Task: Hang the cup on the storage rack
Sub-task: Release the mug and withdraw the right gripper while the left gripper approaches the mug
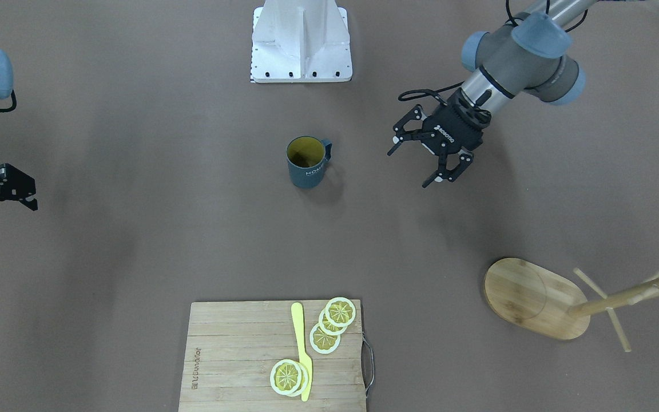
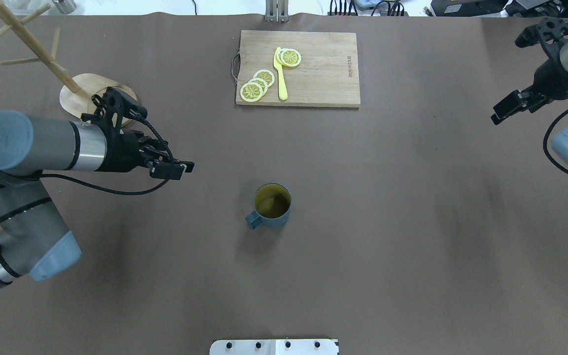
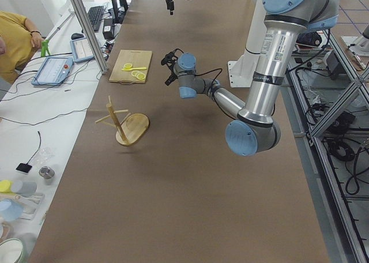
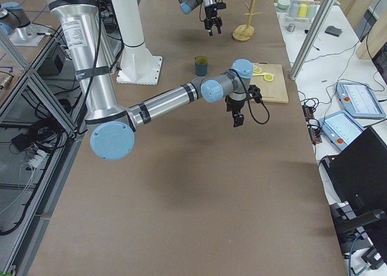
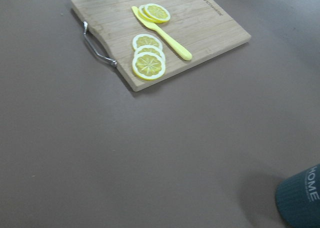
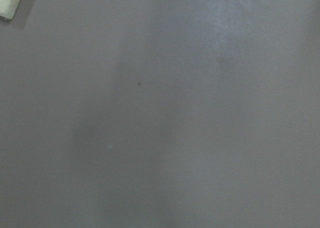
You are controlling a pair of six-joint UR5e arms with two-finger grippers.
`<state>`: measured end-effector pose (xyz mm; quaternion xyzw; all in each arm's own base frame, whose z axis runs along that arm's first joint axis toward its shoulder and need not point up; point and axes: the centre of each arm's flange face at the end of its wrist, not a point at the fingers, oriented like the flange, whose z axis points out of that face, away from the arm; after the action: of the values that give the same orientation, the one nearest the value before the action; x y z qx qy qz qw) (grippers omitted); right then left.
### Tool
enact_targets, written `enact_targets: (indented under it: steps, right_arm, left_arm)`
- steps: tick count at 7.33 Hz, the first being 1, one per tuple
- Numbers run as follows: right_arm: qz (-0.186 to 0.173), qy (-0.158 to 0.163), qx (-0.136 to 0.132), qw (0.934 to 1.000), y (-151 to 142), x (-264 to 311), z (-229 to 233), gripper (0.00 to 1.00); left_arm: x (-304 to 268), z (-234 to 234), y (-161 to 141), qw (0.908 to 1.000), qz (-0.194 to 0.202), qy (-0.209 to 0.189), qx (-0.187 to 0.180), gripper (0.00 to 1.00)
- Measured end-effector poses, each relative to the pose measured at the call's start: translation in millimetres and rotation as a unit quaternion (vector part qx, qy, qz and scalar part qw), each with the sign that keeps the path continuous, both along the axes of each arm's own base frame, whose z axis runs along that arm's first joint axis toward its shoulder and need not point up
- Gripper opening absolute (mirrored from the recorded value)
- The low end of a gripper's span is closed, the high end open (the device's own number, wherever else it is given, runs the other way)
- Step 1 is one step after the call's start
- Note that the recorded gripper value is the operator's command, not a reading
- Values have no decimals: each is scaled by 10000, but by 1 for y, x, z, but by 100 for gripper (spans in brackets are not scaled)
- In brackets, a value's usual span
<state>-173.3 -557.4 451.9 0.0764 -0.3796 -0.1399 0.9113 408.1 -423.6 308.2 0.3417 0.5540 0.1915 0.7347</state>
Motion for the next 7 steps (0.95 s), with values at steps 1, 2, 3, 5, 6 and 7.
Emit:
enact_targets:
  steps: [1,2,3,5,6,7]
  right_arm:
    - [61,43,-54,10000,-3,8,8,100]
    - [109,67,-76,9999,-5,14,12,100]
    - [162,72,-76,9998,-7,20,13,100]
    - [226,70,-46,9997,-9,30,12,100]
    - [234,73,-43,9997,-10,32,12,100]
    - [234,77,-50,9997,-10,32,13,100]
  left_arm:
    - [35,-9,32,9998,-85,20,152,96]
    - [65,-14,64,9992,-258,10,311,96]
    - [81,-19,88,9984,-367,30,420,96]
    - [99,-24,126,9971,-513,160,543,96]
    - [113,-22,149,9958,-669,191,596,96]
    - [125,-20,167,9944,-790,172,682,95]
